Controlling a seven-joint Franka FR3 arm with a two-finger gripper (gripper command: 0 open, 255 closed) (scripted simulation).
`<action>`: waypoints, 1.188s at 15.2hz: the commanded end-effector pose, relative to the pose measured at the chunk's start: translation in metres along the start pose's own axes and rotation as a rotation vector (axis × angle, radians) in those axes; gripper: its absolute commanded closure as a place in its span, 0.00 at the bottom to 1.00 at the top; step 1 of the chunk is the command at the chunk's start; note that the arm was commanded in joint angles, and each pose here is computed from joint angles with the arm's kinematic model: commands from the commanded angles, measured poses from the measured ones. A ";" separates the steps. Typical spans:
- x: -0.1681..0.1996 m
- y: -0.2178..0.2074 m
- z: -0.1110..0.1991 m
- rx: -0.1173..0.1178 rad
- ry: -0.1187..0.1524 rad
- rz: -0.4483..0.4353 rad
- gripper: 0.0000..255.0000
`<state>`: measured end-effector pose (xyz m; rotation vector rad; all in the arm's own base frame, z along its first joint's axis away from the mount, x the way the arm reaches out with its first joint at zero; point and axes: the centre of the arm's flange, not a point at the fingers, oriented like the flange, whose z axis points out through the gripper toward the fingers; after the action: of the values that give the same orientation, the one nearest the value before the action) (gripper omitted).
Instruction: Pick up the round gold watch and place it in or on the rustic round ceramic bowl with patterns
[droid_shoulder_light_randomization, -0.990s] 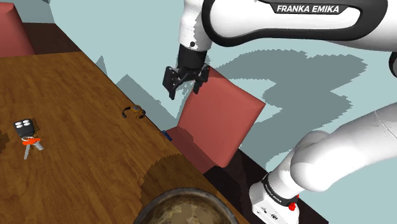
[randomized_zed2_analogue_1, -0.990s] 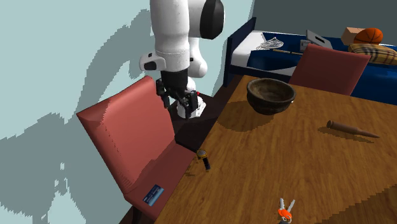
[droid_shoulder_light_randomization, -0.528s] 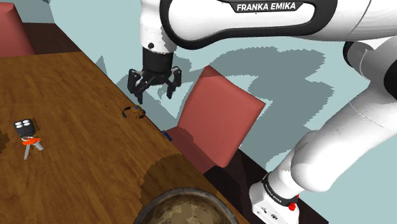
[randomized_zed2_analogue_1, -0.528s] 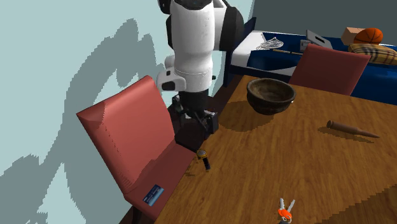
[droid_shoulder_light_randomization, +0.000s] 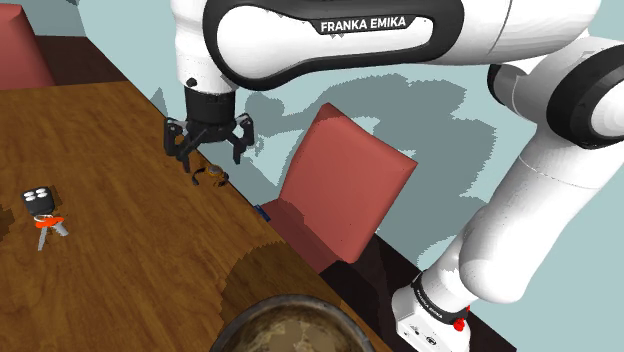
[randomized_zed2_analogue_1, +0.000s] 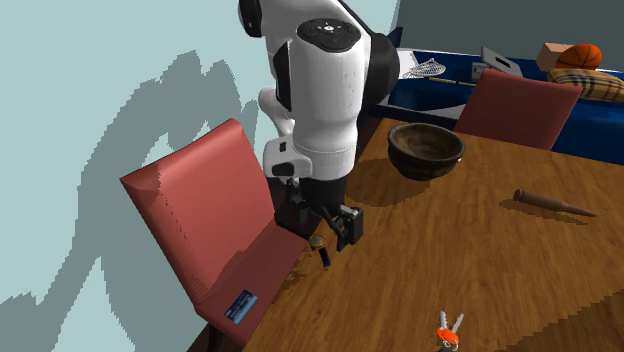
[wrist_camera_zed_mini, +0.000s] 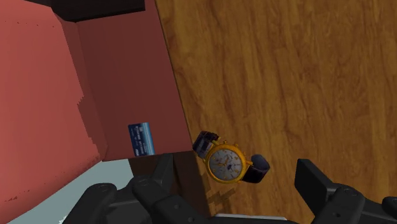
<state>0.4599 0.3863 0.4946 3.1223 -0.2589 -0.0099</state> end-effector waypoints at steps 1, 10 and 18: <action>0.000 0.001 0.012 0.000 0.000 0.001 0.00; 0.000 0.001 0.025 0.000 0.000 0.001 0.00; 0.000 0.001 0.025 0.000 0.000 0.001 1.00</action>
<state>0.4592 0.3851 0.4708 3.1223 -0.2605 -0.0069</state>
